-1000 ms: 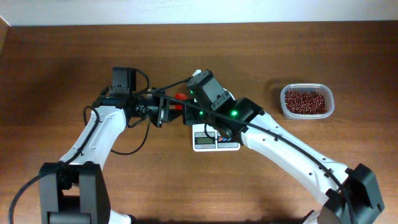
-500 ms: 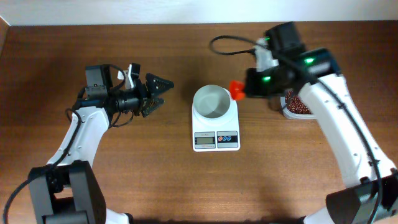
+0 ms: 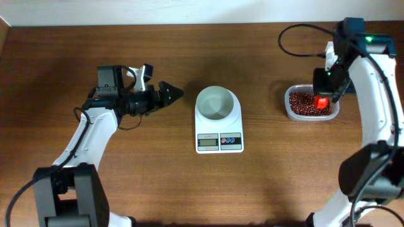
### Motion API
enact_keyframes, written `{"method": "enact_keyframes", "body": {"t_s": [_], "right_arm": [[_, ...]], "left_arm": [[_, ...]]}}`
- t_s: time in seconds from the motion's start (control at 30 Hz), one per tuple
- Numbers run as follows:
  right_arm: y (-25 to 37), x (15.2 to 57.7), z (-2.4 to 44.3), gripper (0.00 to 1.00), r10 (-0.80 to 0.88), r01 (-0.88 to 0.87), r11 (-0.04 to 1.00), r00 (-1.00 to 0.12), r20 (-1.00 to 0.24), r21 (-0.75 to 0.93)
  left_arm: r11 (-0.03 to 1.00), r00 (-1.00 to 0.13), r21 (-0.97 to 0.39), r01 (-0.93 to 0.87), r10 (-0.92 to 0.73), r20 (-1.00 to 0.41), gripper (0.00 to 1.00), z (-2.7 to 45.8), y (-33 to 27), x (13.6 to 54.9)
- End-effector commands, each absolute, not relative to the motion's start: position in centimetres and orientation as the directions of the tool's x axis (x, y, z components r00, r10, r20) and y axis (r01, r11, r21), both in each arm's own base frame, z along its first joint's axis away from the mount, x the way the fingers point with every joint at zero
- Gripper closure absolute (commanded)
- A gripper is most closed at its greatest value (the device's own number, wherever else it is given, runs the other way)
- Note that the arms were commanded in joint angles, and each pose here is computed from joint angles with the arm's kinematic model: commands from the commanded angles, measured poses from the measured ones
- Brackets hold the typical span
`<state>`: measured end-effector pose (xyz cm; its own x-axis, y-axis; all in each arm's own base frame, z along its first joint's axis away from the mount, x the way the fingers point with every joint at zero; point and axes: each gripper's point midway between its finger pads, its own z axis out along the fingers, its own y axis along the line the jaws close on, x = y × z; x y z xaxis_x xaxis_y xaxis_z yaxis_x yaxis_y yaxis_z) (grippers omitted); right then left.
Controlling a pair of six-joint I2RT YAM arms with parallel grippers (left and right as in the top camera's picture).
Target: Scoop item into bowl and weigh 50g on scale
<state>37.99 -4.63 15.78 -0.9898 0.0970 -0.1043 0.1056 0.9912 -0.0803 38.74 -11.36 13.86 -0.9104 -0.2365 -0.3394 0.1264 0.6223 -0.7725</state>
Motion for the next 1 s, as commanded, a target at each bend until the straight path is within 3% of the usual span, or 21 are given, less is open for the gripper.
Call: {"method": "enact_keyframes", "body": {"t_s": [0.0,0.17,0.3,0.37,0.4,0.5,0.57,0.6,0.63,0.77,0.97], "right_arm": [[-5.3,39.5,13.0,0.96,0.065,0.071,0.992,-0.996,-0.064,-0.104],[-7.1,39.8,8.2,0.96,0.112,0.108,0.989,-0.993,0.031,-0.097],[-7.1,40.5,7.9,0.95,0.127,0.126,0.990,-0.992,0.006,-0.065],[-7.1,40.9,7.8,0.76,0.127,0.127,0.990,-0.992,-0.008,-0.064],[-7.1,40.9,7.8,0.62,0.127,0.127,0.990,-0.992,-0.008,-0.064],[-7.1,40.9,7.8,0.50,0.127,0.127,0.990,-0.992,-0.008,-0.064],[-7.2,41.2,7.9,0.26,0.127,0.128,0.990,-0.992,-0.021,-0.065],[-7.2,41.4,7.9,0.23,0.127,0.129,0.990,-0.991,-0.031,-0.064],[-7.2,41.6,8.1,0.02,0.127,0.129,0.990,-0.991,-0.038,-0.065],[-7.2,41.7,8.1,0.01,0.127,0.129,0.990,-0.991,-0.041,-0.065],[-6.9,42.6,11.3,0.01,0.126,0.130,0.991,-0.988,-0.093,-0.036]], "left_arm": [[0.652,-0.900,-0.743,0.150,-0.222,-0.376,0.01,13.9,-11.0,39.0],[0.652,-0.901,-0.744,0.147,-0.222,-0.373,0.01,13.9,-11.0,38.9],[0.652,-0.901,-0.744,0.146,-0.222,-0.372,0.01,13.9,-11.0,38.9],[0.653,-0.901,-0.743,0.146,-0.222,-0.372,0.01,13.9,-11.0,38.9],[0.665,-0.901,-0.735,0.136,-0.226,-0.371,0.01,13.7,-10.8,39.0],[0.683,-0.901,-0.718,0.132,-0.220,-0.374,0.01,13.3,-10.5,38.9],[0.685,-0.897,-0.713,0.153,-0.207,-0.391,0.01,13.5,-10.6,38.9],[0.688,-0.889,-0.704,0.174,-0.198,-0.413,0.01,14.0,-10.6,38.9],[0.704,-0.858,-0.674,0.225,-0.185,-0.480,0.01,15.8,-10.4,38.9],[0.797,-0.780,-0.550,0.249,-0.171,-0.602,0.01,20.4,-9.8,37.3],[0.872,-0.816,-0.454,0.184,-0.122,-0.565,0.01,18.7,-10.2,35.7]]}}
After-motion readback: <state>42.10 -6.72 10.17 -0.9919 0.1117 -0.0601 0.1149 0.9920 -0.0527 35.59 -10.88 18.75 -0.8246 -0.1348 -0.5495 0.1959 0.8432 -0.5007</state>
